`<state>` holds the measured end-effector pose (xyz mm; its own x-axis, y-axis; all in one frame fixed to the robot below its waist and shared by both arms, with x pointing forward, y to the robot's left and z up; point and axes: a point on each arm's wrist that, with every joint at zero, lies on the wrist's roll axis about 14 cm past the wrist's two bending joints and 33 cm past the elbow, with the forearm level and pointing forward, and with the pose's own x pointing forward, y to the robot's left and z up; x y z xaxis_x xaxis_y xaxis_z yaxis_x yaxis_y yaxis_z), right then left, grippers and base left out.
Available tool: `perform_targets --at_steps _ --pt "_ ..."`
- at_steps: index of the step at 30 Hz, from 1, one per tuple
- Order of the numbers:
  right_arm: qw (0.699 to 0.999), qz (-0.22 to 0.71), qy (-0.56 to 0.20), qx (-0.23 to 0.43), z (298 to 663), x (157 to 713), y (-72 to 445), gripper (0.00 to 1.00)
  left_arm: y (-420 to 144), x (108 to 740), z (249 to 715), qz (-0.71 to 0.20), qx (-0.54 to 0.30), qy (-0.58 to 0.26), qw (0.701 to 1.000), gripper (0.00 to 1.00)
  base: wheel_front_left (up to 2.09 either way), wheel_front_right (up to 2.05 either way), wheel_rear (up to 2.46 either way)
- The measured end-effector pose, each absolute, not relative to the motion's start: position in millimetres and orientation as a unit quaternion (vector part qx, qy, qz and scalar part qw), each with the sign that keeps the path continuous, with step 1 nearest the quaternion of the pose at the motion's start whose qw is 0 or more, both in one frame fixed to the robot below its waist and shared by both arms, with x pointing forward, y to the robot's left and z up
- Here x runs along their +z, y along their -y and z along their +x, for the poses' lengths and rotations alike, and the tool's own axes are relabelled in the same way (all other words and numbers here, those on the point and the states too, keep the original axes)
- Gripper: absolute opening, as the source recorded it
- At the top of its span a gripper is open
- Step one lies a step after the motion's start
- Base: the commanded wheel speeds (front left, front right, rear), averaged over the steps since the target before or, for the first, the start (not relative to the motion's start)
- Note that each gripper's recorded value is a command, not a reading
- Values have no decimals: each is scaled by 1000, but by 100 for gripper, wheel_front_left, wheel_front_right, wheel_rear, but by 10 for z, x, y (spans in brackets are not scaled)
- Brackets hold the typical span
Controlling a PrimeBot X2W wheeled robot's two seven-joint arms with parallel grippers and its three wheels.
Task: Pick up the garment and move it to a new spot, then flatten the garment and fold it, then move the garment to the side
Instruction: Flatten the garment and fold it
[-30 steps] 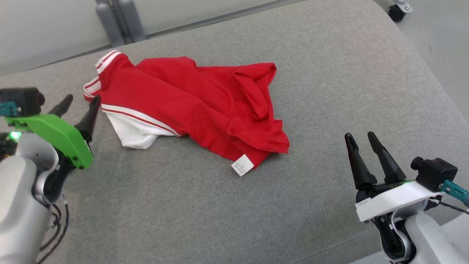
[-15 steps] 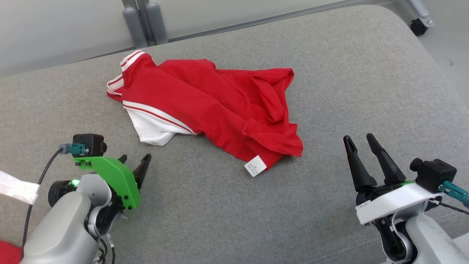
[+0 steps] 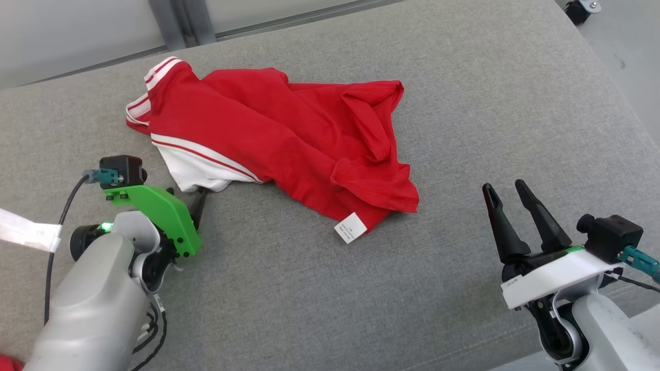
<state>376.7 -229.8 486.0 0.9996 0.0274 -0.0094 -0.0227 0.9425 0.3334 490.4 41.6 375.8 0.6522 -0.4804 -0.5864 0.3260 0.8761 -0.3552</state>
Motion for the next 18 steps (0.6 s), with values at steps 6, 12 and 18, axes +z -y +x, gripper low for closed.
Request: perform_targets --at_steps 6,12,18 --pt "985 169 -9 15 3796 4842 2289 100 -336 3778 4895 -111 -235 -345 902 0 0 0 0" --pt "984 173 -4 28 3811 4883 2202 100 -314 3941 4836 -114 -244 -322 908 0 0 0 0" --pt "984 176 1 43 3769 4928 2118 100 -266 4131 4610 -107 -277 -318 900 0 0 0 0"
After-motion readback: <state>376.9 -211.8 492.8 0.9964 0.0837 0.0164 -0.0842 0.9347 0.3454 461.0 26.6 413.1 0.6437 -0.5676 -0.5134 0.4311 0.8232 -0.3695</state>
